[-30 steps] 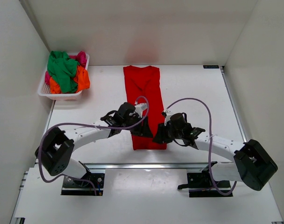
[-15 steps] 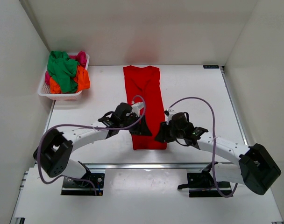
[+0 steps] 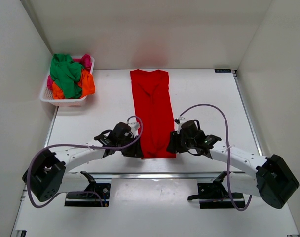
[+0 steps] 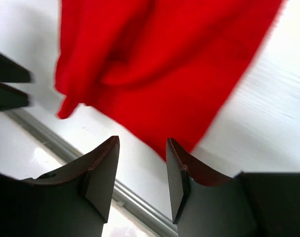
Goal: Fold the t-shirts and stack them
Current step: Grab the bottom of the folded rectangular tshirt with both arms
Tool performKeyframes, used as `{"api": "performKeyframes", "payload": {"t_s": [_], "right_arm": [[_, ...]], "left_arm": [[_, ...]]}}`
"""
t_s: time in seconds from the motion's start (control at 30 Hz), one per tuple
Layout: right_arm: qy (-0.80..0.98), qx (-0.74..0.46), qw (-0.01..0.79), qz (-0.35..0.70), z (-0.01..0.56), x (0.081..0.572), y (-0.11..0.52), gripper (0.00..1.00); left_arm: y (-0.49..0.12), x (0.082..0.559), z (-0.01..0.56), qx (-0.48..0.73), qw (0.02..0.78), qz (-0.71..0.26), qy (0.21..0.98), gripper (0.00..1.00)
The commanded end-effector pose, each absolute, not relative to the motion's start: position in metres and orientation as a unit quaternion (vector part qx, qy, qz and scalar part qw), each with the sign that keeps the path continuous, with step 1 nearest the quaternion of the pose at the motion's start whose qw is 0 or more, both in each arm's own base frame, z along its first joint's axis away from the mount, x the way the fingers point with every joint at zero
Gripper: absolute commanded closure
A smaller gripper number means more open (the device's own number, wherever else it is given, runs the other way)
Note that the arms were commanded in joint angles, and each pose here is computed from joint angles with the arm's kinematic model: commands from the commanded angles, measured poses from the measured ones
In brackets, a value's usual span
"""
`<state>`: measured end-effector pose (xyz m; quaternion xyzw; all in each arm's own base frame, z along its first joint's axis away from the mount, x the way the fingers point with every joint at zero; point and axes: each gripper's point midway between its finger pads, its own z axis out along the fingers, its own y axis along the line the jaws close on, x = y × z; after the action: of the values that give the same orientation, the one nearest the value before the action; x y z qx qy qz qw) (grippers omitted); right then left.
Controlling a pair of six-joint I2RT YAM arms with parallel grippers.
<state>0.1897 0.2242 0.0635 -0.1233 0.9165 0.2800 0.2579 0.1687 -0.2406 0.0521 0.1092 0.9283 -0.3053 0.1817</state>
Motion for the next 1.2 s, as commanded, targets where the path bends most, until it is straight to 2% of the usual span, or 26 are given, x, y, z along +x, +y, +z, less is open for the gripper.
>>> {"api": "performKeyframes", "payload": {"t_s": [0.0,0.47,0.53,0.6,0.63,0.7,0.97,1.17], "right_arm": [[0.89,-0.142,0.281,0.329,0.095,0.198,0.259,0.6],[0.889,-0.198,0.251,0.328,0.094,0.194,0.316,0.61],[0.893,-0.2,0.241,0.324,0.089,0.191,0.319,0.68],[0.897,-0.197,0.235,0.318,0.084,0.192,0.316,0.89],[0.896,-0.199,0.232,0.321,0.086,0.187,0.316,0.96],[0.896,-0.194,0.239,0.32,0.09,0.191,0.31,1.0],[0.899,-0.16,0.245,0.325,0.104,0.193,0.276,1.0],[0.919,-0.143,0.206,0.304,0.069,0.181,0.251,1.0]], "left_arm": [[-0.238,0.162,0.043,0.102,0.179,-0.298,0.932,0.51],[-0.239,0.167,0.037,0.068,0.202,-0.311,0.926,0.52],[-0.241,0.172,0.041,0.063,0.213,-0.316,0.922,0.52],[-0.241,0.172,0.04,0.063,0.212,-0.315,0.923,0.52],[-0.243,0.176,0.043,0.062,0.218,-0.316,0.921,0.51],[-0.244,0.178,0.044,0.064,0.22,-0.318,0.92,0.53],[-0.25,0.179,0.03,0.072,0.207,-0.303,0.927,0.53],[-0.253,0.182,0.026,0.069,0.207,-0.302,0.928,0.53]]}}
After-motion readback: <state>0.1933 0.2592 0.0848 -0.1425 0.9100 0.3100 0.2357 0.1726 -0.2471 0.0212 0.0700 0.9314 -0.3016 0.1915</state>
